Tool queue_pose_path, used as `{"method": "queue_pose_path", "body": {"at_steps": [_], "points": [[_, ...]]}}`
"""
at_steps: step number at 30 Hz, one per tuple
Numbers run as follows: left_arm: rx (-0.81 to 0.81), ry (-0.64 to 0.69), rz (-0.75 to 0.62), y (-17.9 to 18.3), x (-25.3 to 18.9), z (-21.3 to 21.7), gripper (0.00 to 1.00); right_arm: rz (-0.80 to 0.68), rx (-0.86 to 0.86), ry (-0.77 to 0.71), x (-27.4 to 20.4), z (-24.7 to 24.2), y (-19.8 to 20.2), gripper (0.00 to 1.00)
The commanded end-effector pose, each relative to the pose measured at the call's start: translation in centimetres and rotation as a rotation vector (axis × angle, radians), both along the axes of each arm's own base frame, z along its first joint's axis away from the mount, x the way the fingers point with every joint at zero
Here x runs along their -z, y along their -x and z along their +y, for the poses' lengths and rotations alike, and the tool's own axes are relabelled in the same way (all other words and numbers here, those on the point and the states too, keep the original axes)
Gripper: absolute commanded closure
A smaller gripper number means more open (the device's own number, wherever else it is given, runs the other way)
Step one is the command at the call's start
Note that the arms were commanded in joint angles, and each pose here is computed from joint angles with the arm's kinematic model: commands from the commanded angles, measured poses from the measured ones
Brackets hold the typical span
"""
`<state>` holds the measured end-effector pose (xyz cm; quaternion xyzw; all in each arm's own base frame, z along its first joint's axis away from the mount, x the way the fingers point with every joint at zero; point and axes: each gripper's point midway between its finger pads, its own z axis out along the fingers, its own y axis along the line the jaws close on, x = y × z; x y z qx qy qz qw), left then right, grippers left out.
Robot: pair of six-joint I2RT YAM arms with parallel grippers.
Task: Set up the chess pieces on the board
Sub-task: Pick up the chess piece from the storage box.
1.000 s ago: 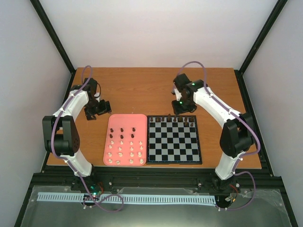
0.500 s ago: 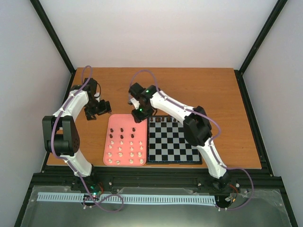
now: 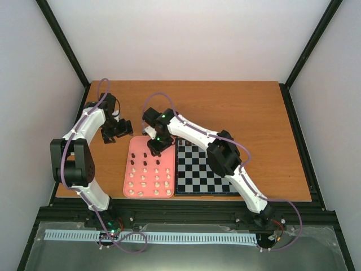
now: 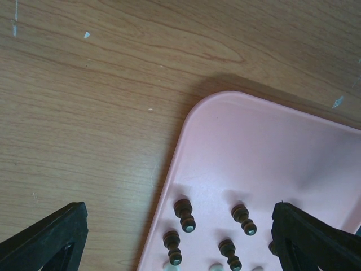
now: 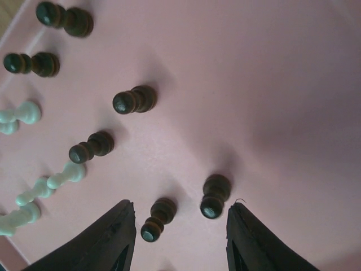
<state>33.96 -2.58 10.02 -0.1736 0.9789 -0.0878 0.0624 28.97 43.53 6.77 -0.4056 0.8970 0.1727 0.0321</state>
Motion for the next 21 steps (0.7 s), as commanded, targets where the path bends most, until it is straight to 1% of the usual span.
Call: {"method": "queue_pose_path", "body": {"at_steps": [1,11,17,21], "points": [[0.006,0.014,-0.043,-0.2,-1.1,-0.2,0.0,0.05,-0.028,0.046,1.9,-0.1,1.2,0.57],[0.006,0.019,-0.046,-0.1,-1.1,-0.3,0.0,0.013,-0.001,0.122,3.3,-0.9,0.8,0.62],[0.008,0.02,-0.044,-0.1,-0.9,-0.4,0.0,0.009,-0.002,0.136,3.9,-1.0,0.6,0.69],[0.007,0.019,-0.042,-0.1,-0.9,-0.3,0.0,0.008,-0.008,0.132,4.1,-0.8,0.5,0.7]]}}
